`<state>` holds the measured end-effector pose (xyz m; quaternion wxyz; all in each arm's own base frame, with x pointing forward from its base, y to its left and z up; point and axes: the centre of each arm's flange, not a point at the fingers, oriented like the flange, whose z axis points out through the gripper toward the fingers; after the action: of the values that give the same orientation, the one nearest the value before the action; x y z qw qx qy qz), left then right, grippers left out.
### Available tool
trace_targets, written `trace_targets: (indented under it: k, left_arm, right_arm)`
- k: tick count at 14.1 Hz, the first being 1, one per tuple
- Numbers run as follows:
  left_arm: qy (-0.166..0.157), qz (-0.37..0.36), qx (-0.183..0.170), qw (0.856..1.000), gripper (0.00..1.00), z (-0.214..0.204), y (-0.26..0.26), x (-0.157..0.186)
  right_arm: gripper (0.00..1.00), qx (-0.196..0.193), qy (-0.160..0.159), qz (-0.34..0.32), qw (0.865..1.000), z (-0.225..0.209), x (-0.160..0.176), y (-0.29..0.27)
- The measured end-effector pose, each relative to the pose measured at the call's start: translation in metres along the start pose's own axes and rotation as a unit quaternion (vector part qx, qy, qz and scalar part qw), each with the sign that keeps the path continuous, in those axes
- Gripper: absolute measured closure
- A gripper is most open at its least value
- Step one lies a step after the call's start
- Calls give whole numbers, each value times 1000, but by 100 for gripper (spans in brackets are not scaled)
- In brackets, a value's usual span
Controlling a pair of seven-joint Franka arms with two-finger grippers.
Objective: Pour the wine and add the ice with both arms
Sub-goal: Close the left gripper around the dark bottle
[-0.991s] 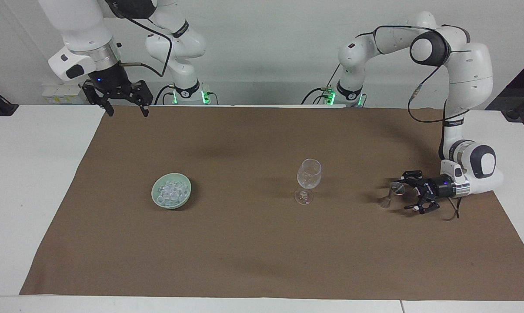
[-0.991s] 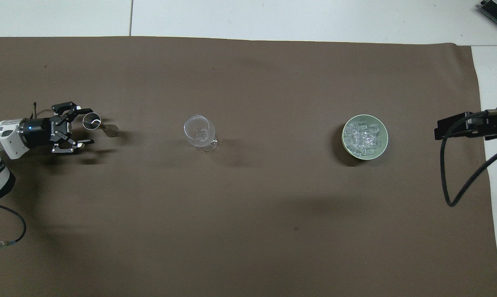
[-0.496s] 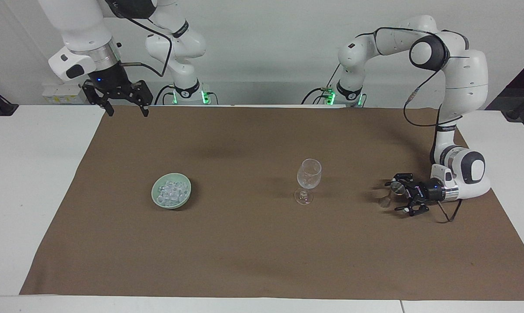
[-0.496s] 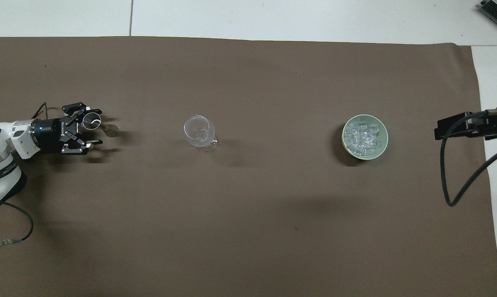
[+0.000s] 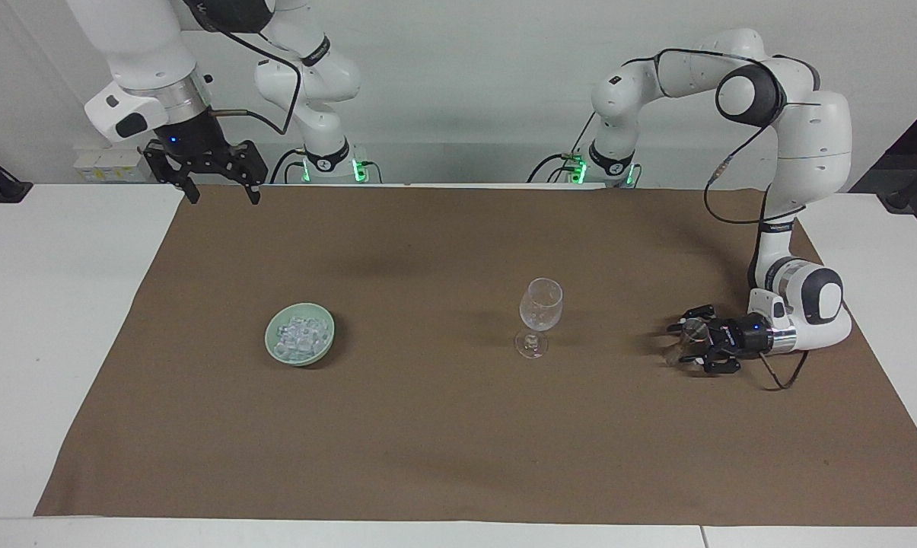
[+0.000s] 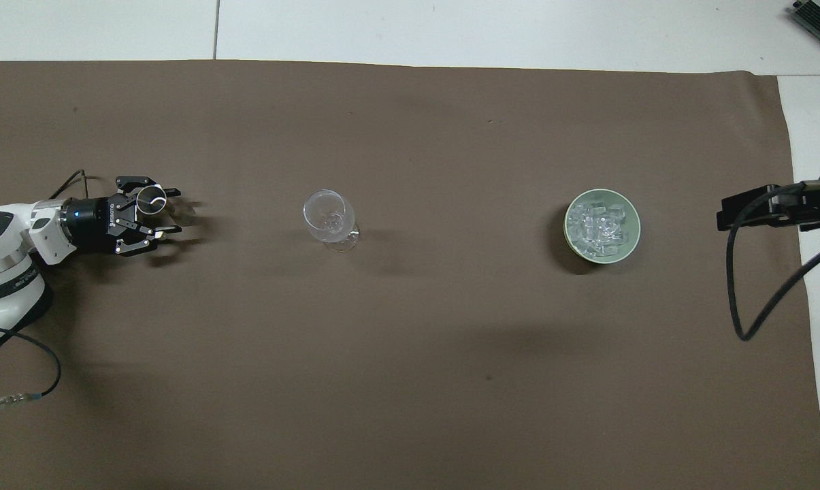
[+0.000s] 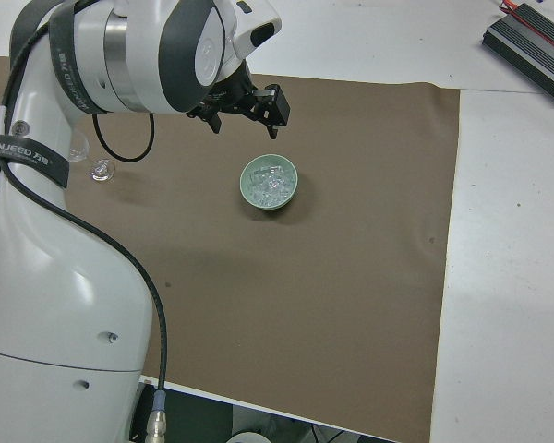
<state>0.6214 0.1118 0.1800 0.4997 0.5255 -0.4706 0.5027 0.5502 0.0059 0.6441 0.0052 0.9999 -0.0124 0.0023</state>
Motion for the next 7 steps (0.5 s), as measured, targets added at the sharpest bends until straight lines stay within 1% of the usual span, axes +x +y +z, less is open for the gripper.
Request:
trace_targets:
  k: [1,2,3,4,5,6,7]
  left_arm:
    - [0,0,0,1000,37,0,0,0]
    - [1,1,0,1000,49,0,0,0]
    - [1,1,0,1000,56,0,0,0]
    - [1,1,0,1000,56,0,0,0]
    - [1,1,0,1000,66,0,0,0]
    - [1,1,0,1000,71,0,0,0]
    - [2,2,1,1000,73,-1,0,0]
  right_arm:
    - [0,0,0,0,1000,0,0,0]
    - [0,0,0,0,1000,0,0,0]
    - [0,0,0,0,1000,0,0,0]
    - [0,0,0,0,1000,0,0,0]
    - [0,0,0,0,1000,0,0,0]
    - [0,0,0,0,1000,0,0,0]
    - [0,0,0,0,1000,0,0,0]
